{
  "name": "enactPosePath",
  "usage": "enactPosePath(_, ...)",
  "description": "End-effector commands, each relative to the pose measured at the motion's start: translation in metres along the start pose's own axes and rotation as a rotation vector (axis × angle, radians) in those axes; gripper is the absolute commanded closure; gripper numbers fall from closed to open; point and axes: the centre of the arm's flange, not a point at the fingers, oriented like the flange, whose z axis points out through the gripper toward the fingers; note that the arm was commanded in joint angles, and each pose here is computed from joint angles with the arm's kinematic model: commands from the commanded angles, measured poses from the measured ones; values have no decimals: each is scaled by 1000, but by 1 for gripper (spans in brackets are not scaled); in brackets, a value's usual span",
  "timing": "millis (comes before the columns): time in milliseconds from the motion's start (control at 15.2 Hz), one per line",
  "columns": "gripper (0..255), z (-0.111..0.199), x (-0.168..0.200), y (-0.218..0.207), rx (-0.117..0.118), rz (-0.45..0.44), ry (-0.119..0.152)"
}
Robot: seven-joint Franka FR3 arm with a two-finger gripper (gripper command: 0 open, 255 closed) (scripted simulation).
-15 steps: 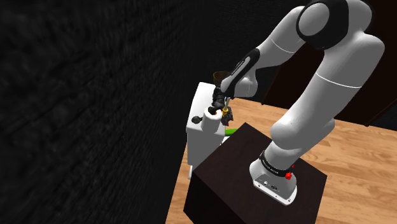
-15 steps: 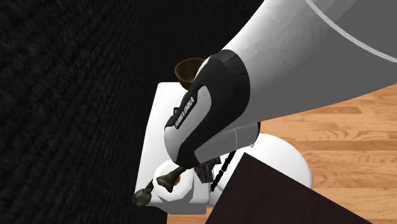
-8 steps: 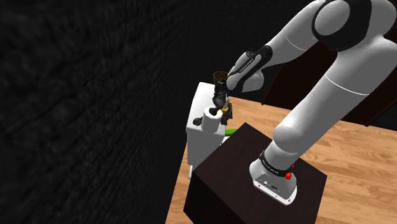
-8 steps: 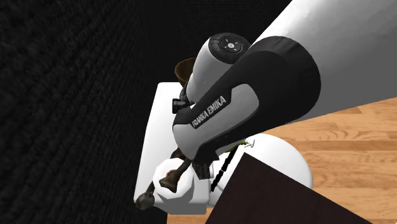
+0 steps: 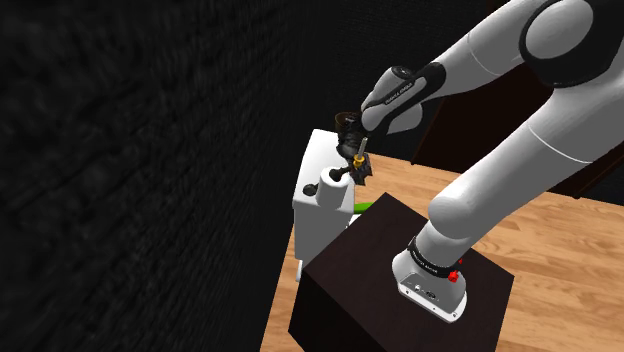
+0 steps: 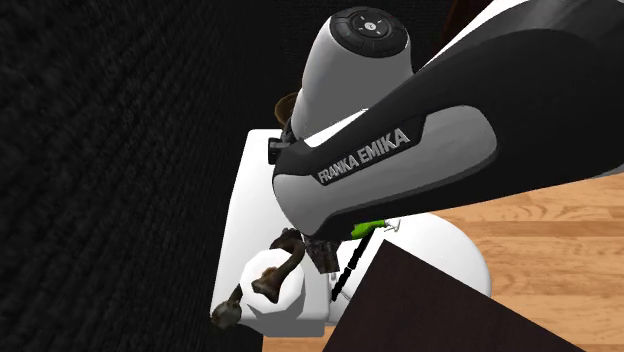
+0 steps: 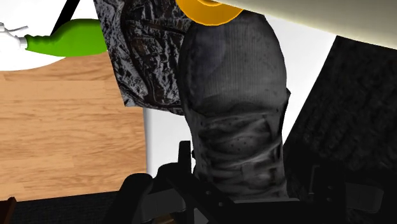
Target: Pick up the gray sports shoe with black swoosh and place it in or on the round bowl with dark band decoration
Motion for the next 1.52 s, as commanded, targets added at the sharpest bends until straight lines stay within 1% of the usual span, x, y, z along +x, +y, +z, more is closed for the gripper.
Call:
enactPosePath(0,255,-10,4,-3,0,0,0)
enactPosePath(924,255,-75,29,-15,0,0,0)
enactPosePath(1452,255,-42,127,6,0,0,0)
